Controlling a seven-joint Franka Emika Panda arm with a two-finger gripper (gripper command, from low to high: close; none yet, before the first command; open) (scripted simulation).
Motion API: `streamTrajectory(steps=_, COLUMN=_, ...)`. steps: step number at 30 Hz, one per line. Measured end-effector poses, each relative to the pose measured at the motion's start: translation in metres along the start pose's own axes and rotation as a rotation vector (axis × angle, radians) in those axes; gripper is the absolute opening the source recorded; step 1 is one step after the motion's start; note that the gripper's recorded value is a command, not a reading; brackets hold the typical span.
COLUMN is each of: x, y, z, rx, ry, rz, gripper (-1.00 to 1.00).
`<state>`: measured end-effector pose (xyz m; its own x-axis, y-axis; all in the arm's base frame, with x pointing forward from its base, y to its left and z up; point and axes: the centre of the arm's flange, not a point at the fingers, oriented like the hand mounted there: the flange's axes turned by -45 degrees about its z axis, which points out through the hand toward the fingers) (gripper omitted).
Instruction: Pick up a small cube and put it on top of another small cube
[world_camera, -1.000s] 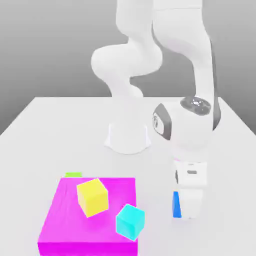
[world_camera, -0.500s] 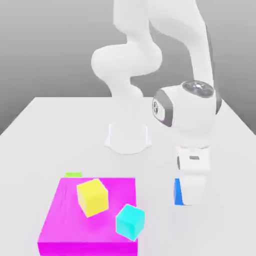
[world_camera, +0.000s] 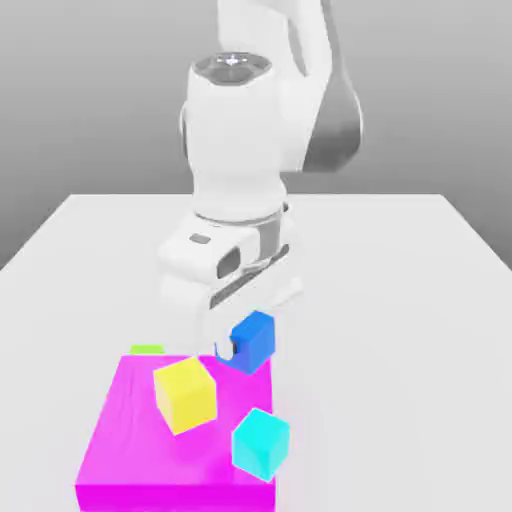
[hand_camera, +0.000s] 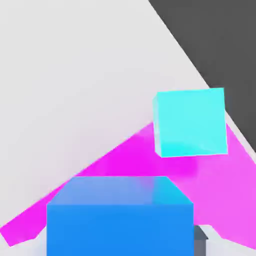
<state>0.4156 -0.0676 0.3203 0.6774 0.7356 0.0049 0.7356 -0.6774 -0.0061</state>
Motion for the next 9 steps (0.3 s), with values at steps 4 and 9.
streamTrajectory(steps=4, x=-0.011, y=0.01, z=0.032, rx=0.0, ry=-0.001, rz=0.04, gripper=-1.0)
streamTrajectory(steps=9, x=-0.013, y=0.01, z=0.052, rx=-0.003, ry=-0.003, rz=0.044, gripper=1.0)
